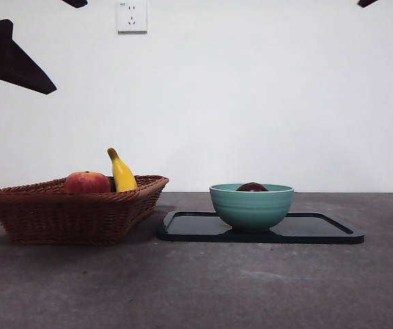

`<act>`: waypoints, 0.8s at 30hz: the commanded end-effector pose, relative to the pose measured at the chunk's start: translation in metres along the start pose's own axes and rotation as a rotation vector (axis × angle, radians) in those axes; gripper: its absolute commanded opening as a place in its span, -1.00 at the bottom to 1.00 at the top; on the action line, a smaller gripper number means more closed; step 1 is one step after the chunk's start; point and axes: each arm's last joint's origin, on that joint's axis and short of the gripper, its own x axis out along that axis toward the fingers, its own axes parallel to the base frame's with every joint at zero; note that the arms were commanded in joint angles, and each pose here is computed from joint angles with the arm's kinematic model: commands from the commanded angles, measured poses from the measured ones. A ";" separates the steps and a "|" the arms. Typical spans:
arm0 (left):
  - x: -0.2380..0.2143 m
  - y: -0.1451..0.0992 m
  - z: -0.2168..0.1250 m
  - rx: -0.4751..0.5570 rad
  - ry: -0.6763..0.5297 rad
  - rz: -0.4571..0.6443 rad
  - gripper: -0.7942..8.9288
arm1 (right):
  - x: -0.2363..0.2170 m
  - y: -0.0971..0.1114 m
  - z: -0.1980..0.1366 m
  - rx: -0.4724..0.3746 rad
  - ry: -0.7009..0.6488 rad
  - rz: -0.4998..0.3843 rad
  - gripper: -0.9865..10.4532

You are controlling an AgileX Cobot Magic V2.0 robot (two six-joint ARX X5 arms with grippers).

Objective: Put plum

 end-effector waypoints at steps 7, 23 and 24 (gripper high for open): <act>0.000 -0.001 0.002 0.015 -0.005 -0.008 0.05 | 0.006 0.003 -0.058 -0.039 0.059 0.083 -0.52; 0.000 -0.001 0.002 0.014 -0.004 -0.008 0.05 | 0.013 0.002 -0.094 -0.045 0.112 0.167 -0.52; 0.000 -0.001 0.002 0.014 -0.004 -0.008 0.05 | 0.013 0.002 -0.094 -0.045 0.112 0.167 -0.52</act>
